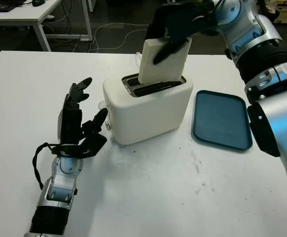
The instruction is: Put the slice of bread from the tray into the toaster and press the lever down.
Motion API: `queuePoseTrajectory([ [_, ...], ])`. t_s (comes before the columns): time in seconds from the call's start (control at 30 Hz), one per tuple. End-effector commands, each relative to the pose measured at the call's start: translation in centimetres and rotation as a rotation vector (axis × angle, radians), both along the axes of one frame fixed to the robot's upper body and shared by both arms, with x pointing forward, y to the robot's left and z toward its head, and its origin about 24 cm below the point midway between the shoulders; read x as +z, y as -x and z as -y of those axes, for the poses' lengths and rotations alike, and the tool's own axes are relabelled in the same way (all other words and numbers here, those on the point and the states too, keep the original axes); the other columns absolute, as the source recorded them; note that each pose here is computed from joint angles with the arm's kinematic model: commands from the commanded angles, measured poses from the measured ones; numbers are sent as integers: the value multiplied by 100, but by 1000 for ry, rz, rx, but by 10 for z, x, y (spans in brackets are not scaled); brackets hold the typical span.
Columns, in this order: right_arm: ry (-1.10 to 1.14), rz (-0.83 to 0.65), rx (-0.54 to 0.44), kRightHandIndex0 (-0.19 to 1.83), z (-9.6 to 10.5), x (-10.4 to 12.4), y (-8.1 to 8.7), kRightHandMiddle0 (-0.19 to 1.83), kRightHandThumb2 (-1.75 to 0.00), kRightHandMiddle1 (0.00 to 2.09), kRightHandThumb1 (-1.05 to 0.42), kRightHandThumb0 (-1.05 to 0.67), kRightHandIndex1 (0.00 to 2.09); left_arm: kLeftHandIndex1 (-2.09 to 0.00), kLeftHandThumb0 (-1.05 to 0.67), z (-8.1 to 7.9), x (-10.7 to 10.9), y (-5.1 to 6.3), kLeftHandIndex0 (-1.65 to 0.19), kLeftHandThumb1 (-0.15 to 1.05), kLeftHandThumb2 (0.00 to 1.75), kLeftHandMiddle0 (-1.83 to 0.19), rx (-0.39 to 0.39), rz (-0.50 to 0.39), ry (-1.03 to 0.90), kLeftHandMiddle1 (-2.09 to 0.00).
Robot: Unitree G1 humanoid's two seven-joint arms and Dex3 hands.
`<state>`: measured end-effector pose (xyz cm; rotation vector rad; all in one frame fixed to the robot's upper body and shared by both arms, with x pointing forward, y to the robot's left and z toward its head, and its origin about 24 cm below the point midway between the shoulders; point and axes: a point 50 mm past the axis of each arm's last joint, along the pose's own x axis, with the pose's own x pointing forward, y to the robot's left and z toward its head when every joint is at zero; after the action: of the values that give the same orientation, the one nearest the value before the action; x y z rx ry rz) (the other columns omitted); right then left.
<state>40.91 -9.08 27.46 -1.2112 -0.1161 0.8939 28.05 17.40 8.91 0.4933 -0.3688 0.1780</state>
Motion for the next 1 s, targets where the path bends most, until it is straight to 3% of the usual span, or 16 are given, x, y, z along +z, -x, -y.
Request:
queuePoseTrajectory([
  [0.0,-24,-43,-17,139,0,-8,-1,124,0,2,-89,-37,32,-67,-102,1,3,-1,0,92,61,0,-2,18,5,-115],
  [0.43,-13,-76,6,134,-2,-25,-1,125,0,2,-89,-37,37,-68,-101,2,3,-2,0,92,59,0,-13,22,25,-115],
  [0.77,16,-109,36,130,-2,-26,1,127,0,3,-88,-41,57,-67,-102,1,3,-1,0,92,61,0,-2,26,2,-116],
  [0.97,101,-114,38,118,0,-33,2,124,0,2,-86,-47,51,-68,-102,2,3,-1,0,92,61,0,-5,23,9,-116],
])
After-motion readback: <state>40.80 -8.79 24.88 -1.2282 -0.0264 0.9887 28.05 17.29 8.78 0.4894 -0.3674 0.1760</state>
